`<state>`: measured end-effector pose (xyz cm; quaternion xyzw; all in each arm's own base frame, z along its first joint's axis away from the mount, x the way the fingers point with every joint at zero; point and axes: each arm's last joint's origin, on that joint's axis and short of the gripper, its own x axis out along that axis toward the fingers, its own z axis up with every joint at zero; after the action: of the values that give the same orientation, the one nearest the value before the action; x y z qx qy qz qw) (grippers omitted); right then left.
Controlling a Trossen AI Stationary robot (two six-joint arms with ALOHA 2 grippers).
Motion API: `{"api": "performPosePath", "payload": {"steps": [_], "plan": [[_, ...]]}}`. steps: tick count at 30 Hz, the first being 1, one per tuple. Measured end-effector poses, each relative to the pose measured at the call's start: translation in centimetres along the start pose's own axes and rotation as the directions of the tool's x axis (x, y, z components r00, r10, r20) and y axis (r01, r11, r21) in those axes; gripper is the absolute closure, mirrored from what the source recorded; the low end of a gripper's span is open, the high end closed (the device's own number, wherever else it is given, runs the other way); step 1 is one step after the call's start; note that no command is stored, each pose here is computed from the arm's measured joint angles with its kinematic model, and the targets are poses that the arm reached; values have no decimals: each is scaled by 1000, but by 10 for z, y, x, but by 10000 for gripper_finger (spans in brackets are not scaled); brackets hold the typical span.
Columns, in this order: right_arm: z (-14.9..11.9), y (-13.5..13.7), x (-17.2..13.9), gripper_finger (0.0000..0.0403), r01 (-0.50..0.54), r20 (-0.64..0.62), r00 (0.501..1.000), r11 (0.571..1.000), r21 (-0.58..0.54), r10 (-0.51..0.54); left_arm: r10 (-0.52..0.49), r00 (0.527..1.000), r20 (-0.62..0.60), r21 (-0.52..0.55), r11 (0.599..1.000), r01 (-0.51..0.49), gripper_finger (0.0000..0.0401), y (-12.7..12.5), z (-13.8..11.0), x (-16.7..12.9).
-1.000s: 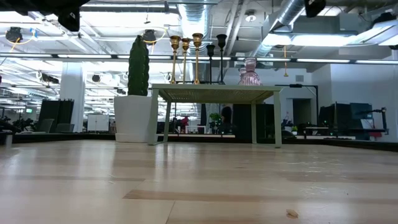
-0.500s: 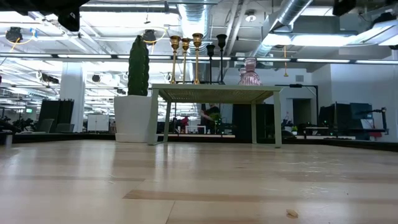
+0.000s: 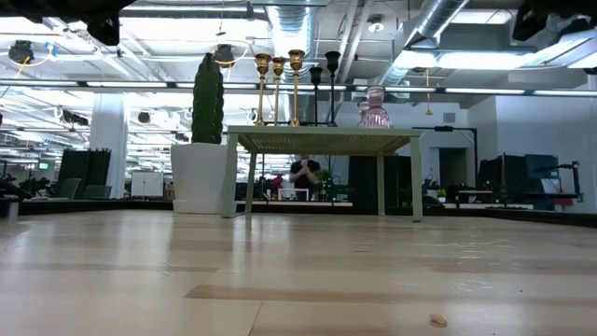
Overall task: Pick & Place candle stick holders
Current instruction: Return to Home Position
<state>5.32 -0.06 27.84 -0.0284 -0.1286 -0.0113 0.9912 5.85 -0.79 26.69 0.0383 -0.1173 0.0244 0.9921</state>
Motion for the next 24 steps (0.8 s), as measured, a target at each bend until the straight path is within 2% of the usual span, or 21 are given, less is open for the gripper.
{"api": "performPosePath", "payload": {"steps": [9,16,24], "plan": [[-5,0,1,403,-5,-27,1000,1000,3,5,28,1000,0,0,1000,-28,393,1,0,0],[-41,3,9,403,-6,-108,994,999,32,10,28,1000,-5,42,999,-27,393,1,0,0],[-78,5,16,403,-9,-95,995,999,38,13,28,1000,-4,31,999,-27,393,1,0,0]]}}
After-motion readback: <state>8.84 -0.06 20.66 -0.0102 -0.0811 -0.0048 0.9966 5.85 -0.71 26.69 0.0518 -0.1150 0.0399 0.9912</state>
